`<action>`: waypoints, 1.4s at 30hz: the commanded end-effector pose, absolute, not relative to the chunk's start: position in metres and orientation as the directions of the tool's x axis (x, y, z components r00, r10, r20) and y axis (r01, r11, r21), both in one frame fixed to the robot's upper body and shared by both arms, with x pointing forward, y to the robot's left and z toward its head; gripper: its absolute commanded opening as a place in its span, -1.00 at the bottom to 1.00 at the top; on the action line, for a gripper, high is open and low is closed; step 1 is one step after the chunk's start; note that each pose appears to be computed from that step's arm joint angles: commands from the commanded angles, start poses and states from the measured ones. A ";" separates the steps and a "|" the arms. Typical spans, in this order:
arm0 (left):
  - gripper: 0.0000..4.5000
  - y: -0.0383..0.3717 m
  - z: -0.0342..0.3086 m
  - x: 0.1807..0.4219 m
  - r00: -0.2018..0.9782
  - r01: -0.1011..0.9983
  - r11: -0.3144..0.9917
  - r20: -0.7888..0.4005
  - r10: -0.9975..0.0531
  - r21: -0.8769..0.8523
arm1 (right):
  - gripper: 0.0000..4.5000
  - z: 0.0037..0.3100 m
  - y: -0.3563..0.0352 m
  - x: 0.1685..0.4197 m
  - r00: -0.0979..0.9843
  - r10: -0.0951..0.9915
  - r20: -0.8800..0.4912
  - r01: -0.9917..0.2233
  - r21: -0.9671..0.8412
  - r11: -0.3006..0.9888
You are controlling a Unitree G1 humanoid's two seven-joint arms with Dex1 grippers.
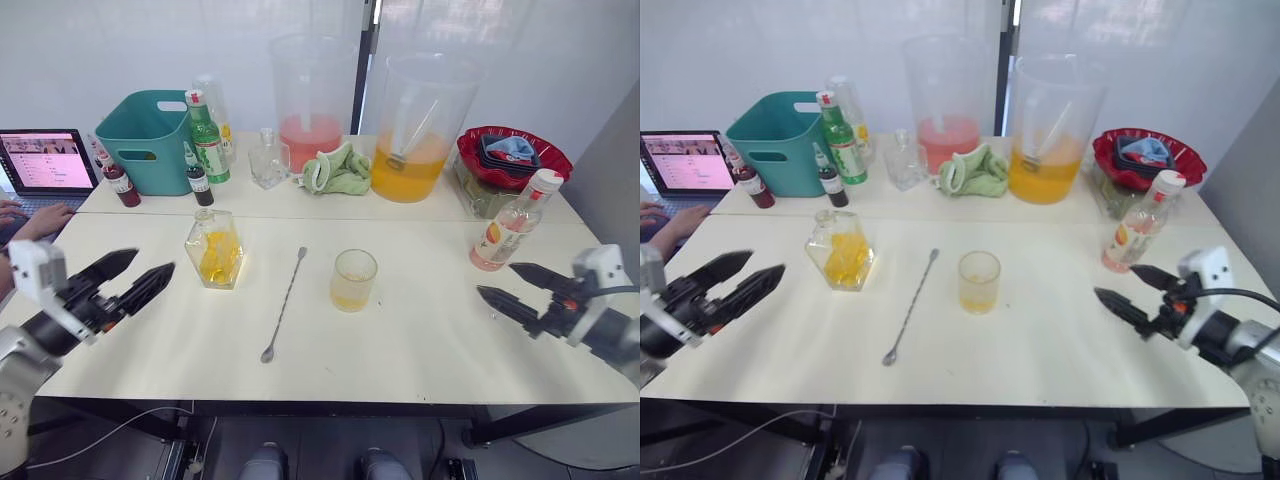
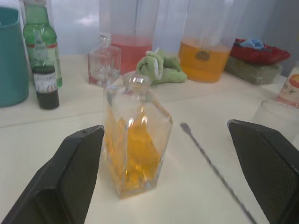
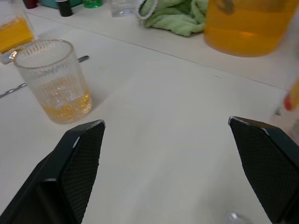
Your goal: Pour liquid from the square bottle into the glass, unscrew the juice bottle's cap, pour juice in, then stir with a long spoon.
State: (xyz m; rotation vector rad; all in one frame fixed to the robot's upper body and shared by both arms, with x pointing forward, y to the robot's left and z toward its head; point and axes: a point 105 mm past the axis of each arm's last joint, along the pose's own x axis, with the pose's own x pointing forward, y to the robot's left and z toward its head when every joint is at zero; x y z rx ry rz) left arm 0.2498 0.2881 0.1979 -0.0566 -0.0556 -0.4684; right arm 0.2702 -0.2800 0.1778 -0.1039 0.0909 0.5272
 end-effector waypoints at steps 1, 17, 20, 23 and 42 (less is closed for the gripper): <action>0.99 0.323 0.192 0.240 0.929 0.366 0.930 0.052 -0.368 0.034 | 1.00 0.185 -0.316 0.257 0.914 0.397 -0.081 -0.405 -0.124 0.906; 0.99 0.328 0.148 0.242 0.925 0.380 0.923 -0.001 -0.381 0.063 | 1.00 0.160 -0.355 0.239 0.944 0.295 -0.145 -0.316 -0.147 0.937; 0.99 0.314 0.149 0.242 0.910 0.413 0.908 0.012 -0.415 0.062 | 1.00 0.168 -0.342 0.241 0.955 0.286 -0.082 -0.294 -0.120 0.948; 0.99 0.280 0.149 0.240 0.859 0.511 0.857 0.007 -0.513 0.067 | 1.00 0.179 -0.317 0.254 0.977 0.212 0.023 -0.211 -0.060 0.976; 0.99 0.128 0.169 0.235 0.502 0.862 0.505 0.067 -0.863 0.052 | 1.00 0.235 -0.314 0.367 0.996 -0.019 0.086 0.025 -0.073 0.997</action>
